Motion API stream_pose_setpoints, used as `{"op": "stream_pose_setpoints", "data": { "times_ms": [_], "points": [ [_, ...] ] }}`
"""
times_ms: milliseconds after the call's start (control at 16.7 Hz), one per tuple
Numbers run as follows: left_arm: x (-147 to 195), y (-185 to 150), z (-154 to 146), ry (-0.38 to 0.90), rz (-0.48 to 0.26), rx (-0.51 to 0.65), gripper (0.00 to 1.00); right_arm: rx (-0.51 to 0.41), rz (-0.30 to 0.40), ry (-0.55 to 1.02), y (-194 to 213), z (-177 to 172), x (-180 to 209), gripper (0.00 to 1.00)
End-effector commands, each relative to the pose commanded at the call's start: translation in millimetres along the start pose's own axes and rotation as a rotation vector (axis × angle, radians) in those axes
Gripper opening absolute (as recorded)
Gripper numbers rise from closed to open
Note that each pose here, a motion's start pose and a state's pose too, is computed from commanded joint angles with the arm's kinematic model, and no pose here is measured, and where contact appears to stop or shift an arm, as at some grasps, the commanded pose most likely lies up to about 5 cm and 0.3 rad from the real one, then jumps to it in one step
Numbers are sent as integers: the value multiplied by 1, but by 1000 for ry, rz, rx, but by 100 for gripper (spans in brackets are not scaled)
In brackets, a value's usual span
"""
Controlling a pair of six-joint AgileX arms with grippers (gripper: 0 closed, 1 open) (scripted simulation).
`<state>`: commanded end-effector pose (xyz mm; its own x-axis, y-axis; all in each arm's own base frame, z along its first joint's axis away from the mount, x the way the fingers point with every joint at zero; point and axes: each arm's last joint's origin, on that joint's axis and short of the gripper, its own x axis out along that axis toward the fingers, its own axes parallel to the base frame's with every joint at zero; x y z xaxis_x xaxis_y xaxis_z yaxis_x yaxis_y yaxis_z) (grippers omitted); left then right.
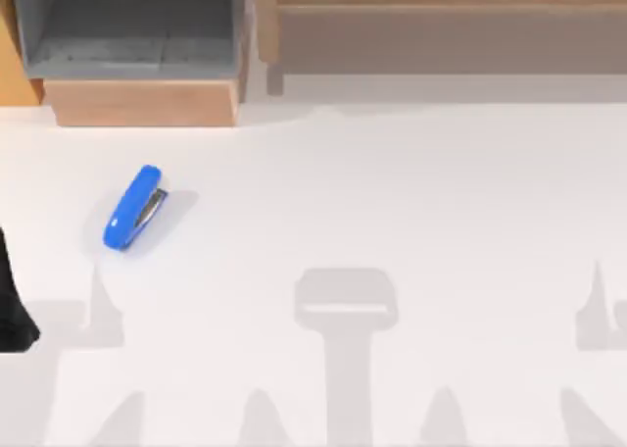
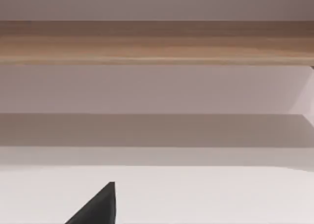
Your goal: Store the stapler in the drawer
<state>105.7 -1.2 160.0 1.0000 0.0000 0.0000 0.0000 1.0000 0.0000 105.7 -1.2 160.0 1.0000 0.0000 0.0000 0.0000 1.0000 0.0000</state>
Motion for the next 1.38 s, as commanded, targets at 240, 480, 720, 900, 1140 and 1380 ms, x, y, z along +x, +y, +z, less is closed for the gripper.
{"op": "stream_pose_setpoints", "data": {
  "times_ms": [240, 480, 720, 900, 1140, 1380],
  "points": [
    [1, 0, 3, 5, -9, 18, 100, 0, 0, 0, 0, 0, 0, 100],
    [11, 0, 21, 25, -42, 129, 100, 0, 0, 0, 0, 0, 0, 100],
    [37, 6, 51, 31, -67, 318, 100, 0, 0, 0, 0, 0, 0, 100],
    [73, 15, 73, 21, -74, 496, 100, 0, 0, 0, 0, 0, 0, 100],
    [138, 40, 87, 1, -67, 762, 100, 0, 0, 0, 0, 0, 0, 100],
    [208, 78, 70, -16, -48, 1034, 100, 0, 0, 0, 0, 0, 0, 100]
  ]
}}
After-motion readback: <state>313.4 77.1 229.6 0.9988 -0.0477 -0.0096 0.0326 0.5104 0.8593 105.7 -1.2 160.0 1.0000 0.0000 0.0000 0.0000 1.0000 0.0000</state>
